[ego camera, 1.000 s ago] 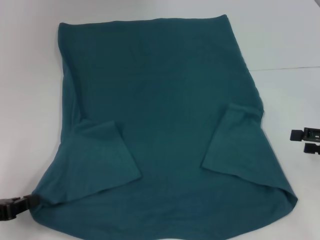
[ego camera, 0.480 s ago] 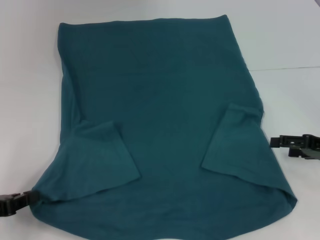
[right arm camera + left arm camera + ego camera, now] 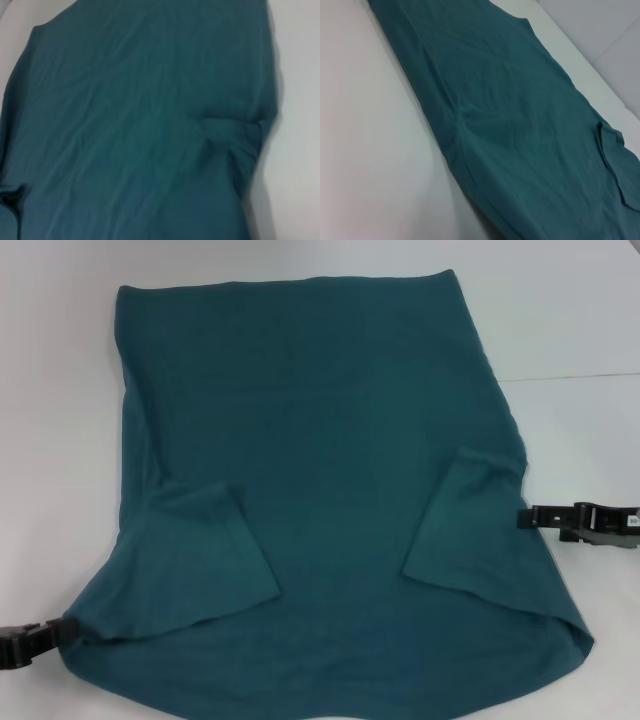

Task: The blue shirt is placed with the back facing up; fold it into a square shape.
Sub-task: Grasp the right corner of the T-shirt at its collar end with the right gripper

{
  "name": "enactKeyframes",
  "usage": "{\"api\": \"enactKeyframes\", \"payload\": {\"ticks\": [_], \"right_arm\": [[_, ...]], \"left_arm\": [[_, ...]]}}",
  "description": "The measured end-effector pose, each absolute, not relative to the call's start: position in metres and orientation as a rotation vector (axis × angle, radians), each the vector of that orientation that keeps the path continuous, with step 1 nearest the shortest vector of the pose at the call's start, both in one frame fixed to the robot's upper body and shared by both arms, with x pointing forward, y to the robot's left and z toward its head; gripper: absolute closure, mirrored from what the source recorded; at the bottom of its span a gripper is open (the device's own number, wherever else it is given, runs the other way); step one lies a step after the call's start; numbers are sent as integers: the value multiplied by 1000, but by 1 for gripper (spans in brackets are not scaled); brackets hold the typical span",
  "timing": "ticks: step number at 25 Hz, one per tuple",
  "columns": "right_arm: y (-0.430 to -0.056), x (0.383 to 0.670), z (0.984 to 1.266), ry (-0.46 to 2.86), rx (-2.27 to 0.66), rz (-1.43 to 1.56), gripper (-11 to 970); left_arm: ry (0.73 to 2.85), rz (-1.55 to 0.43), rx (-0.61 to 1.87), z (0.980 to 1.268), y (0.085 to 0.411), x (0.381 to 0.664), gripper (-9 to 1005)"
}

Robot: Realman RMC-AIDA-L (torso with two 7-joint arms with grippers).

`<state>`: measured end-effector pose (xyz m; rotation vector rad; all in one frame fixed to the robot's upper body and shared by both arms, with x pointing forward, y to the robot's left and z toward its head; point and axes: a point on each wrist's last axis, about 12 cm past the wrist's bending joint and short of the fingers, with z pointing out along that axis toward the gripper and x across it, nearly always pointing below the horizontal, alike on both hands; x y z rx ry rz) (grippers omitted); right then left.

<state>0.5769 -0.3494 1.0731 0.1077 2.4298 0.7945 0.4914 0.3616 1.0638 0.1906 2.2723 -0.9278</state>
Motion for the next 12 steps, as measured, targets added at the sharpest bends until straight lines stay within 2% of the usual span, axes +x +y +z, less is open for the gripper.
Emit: {"api": "enactKeyframes", "payload": {"ticks": [12], "right_arm": [[-338, 584, 1071, 2439, 52, 762, 32]], "left_arm": [[2269, -929, 187, 1064, 360, 493, 935]]}}
